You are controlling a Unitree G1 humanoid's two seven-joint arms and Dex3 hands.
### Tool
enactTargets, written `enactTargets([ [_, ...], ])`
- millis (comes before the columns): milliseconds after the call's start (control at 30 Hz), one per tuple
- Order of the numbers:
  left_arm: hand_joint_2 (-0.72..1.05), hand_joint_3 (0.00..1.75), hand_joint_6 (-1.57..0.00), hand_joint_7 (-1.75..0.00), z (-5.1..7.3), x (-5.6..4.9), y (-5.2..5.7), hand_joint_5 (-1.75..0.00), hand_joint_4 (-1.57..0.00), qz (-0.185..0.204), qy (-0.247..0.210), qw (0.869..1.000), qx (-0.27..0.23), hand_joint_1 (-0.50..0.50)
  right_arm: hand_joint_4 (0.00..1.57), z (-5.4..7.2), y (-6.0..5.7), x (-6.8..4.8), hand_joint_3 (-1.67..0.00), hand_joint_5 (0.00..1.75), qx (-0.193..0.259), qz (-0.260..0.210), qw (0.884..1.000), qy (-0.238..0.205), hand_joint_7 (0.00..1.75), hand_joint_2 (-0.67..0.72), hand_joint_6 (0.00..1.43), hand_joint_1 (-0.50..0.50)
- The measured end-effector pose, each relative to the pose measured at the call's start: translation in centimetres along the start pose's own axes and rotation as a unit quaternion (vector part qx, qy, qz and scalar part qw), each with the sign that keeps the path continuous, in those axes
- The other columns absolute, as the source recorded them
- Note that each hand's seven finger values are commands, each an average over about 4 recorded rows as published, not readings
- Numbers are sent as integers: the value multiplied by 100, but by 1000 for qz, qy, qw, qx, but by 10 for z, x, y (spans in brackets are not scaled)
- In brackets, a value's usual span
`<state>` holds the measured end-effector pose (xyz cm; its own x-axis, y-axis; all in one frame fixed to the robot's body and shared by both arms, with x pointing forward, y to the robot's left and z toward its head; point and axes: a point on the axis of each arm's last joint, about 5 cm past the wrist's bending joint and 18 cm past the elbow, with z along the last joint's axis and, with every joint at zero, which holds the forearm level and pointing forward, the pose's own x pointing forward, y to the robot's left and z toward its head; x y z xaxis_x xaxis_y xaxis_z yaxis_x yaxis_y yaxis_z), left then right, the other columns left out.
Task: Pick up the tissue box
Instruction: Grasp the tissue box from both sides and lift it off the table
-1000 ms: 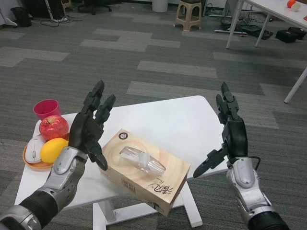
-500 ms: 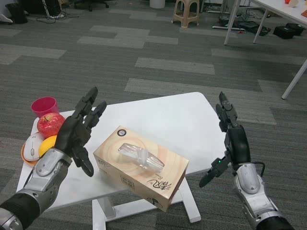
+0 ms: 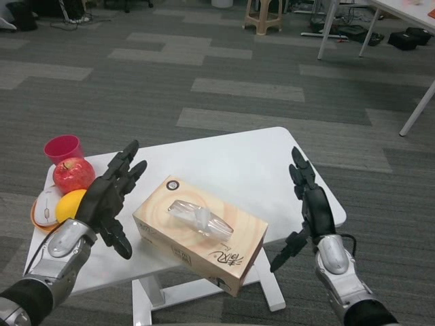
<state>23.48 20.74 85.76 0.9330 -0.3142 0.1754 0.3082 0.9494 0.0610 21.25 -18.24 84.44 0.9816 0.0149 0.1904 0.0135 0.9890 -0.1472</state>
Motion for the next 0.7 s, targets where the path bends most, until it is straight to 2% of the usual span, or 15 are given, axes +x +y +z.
enactTargets([
  [367, -55, 0, 0, 0, -15, -8, -2, -31, 0, -5, 53, 998, 16, 50, 7, -14, 8, 2, 0, 0, -7, 13, 999, 44, 0, 72, 0, -42],
  [533, -55, 0, 0, 0, -17, -9, -4, -31, 0, -6, 62, 998, 19, 50, 9, -18, 10, 7, 0, 0, -17, 17, 998, 63, 0, 72, 0, -45],
  [700, -55, 0, 0, 0, -18, -8, -6, -31, 0, -6, 61, 998, 16, 50, 9, -20, 11, 9, 0, 0, -23, 15, 997, 75, 0, 72, 0, -44],
])
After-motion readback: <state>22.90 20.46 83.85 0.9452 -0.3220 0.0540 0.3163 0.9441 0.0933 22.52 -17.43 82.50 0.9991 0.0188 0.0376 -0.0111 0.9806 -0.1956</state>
